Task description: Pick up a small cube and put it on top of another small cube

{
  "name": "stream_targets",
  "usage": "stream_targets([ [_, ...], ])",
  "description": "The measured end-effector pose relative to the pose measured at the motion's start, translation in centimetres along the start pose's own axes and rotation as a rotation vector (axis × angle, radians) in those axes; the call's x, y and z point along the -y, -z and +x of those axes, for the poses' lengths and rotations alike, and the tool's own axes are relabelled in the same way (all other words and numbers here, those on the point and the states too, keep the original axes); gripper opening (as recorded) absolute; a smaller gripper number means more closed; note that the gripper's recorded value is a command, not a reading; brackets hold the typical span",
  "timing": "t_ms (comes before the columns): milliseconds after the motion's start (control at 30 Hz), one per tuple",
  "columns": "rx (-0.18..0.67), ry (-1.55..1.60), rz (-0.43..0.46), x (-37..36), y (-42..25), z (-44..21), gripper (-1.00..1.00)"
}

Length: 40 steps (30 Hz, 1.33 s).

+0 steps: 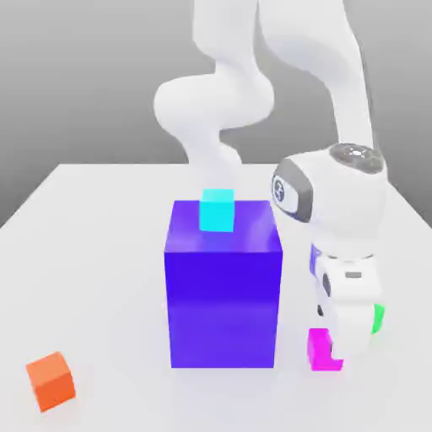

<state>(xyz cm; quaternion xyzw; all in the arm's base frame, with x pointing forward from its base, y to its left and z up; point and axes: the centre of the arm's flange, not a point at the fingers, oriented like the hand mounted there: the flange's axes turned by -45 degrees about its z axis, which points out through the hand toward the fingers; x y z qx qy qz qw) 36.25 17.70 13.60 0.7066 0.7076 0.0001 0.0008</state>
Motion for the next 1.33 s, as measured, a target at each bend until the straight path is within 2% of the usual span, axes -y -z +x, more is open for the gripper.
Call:
stream_targets([
  [33,0.005,0.019,0.011,0.4,-0.8,0.3,-1.00],
  [267,0.006,0.013,0.013,0.3,-0.7,0.2,-1.00],
  [467,0.000,0.002,0.003,0.1,4.8,0.1,-1.00],
  [700,-0.002,0.202,0.004,7.4,10.0,8.1,-1.00],
  [900,0.000,0.206,0.003,7.8,5.3,8.4,-1.00],
  [933,0.000,0.206,0.003,7.9,4.6,8.3,1.00],
  [1167,-0.001,0.206,0.001,7.9,4.5,8.3,1.00],
  [1333,-0.001,0.208,0.001,7.8,9.0,8.4,1.00],
])
